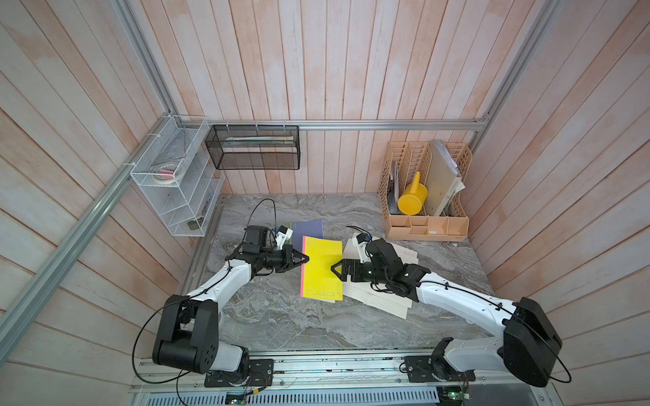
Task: Close the notebook
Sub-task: Place the notebook at the notebook.
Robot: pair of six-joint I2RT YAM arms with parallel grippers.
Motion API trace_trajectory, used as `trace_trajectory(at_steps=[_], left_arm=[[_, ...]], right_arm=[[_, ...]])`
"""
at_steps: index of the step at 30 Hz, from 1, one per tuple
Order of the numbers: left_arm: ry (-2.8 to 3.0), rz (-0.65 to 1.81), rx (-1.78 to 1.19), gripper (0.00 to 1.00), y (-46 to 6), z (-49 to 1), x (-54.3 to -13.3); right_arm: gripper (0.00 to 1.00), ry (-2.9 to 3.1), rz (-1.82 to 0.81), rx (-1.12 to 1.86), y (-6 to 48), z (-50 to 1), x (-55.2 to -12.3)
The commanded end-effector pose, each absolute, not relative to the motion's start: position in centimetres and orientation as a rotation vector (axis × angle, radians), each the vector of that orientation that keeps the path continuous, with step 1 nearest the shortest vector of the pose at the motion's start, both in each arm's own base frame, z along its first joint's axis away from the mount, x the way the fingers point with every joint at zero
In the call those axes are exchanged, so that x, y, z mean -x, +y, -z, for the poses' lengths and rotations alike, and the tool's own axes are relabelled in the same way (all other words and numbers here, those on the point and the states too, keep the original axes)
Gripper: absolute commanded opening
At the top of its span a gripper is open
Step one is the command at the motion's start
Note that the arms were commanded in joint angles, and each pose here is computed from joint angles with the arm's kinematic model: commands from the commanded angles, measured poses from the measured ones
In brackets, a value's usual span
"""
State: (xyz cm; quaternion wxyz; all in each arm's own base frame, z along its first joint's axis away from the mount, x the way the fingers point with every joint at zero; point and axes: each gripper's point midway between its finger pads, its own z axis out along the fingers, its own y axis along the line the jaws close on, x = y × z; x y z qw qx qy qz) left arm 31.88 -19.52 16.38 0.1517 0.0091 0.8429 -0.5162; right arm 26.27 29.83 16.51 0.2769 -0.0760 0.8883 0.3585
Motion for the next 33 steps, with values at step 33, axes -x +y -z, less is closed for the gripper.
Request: trace_trajectory(at_steps=[33], left_arm=[[2.365, 1.524, 0.077, 0.0, -14.8, -15.7, -50.7]], right_arm=[[0.98, 2.336, -0.985, 0.118, 26.2, -16.5, -27.8]])
